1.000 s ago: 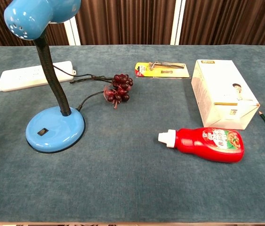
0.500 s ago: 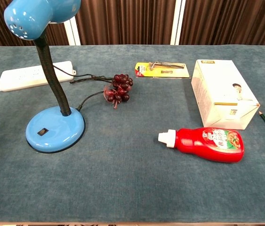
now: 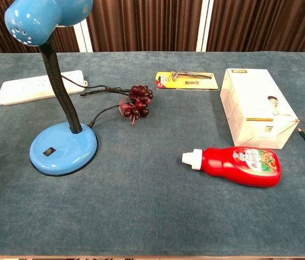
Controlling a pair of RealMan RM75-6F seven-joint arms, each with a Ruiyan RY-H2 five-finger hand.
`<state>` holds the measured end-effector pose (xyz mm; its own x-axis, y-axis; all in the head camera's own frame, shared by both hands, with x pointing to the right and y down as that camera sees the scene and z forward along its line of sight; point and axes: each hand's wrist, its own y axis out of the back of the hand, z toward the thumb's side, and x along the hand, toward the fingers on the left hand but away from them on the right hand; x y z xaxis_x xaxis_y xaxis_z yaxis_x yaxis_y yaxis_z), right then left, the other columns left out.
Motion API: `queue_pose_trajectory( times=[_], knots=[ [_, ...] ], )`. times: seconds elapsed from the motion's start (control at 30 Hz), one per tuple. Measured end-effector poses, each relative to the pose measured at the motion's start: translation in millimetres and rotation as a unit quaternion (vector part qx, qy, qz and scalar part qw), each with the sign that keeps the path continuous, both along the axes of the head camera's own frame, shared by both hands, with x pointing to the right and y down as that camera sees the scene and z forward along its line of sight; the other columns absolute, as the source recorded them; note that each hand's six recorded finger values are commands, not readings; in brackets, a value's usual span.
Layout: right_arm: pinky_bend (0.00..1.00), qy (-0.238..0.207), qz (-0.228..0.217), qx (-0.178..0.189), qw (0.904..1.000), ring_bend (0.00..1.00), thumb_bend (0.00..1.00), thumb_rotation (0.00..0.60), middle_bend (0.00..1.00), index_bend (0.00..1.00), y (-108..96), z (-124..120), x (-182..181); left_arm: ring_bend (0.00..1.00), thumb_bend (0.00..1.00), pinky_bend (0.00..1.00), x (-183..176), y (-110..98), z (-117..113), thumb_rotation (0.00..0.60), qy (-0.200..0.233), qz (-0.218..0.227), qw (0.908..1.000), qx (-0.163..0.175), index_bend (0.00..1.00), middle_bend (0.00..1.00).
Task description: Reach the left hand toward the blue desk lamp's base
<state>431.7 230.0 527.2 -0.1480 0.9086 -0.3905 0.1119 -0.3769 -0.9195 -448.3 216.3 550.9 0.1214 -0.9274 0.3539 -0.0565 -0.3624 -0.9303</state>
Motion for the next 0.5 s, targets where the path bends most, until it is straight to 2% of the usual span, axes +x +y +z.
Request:
queue_pose_trajectory(
  times=[0.17,0.33,0.5],
  knots=[
    [0.00,0.001,0.000,-0.001,1.0000,0.00,0.10,0.600,0.00,0.00,0,0,0,0.67,0.53,0.79,10,-2,11,0.600,-0.004,0.030,0.9995,-0.009,0.05,0.68],
    [0.00,0.002,0.000,0.000,1.0000,0.00,0.10,0.600,0.00,0.00,1,-1,0,0.67,0.55,0.79,29,0,33,0.600,-0.008,0.072,0.9960,-0.051,0.05,0.71],
    [0.00,0.002,0.004,0.003,1.0000,0.00,0.10,0.600,0.00,0.00,0,-3,3,0.67,0.55,0.79,48,11,56,0.600,-0.021,0.113,0.9888,-0.096,0.05,0.71]
  ],
)
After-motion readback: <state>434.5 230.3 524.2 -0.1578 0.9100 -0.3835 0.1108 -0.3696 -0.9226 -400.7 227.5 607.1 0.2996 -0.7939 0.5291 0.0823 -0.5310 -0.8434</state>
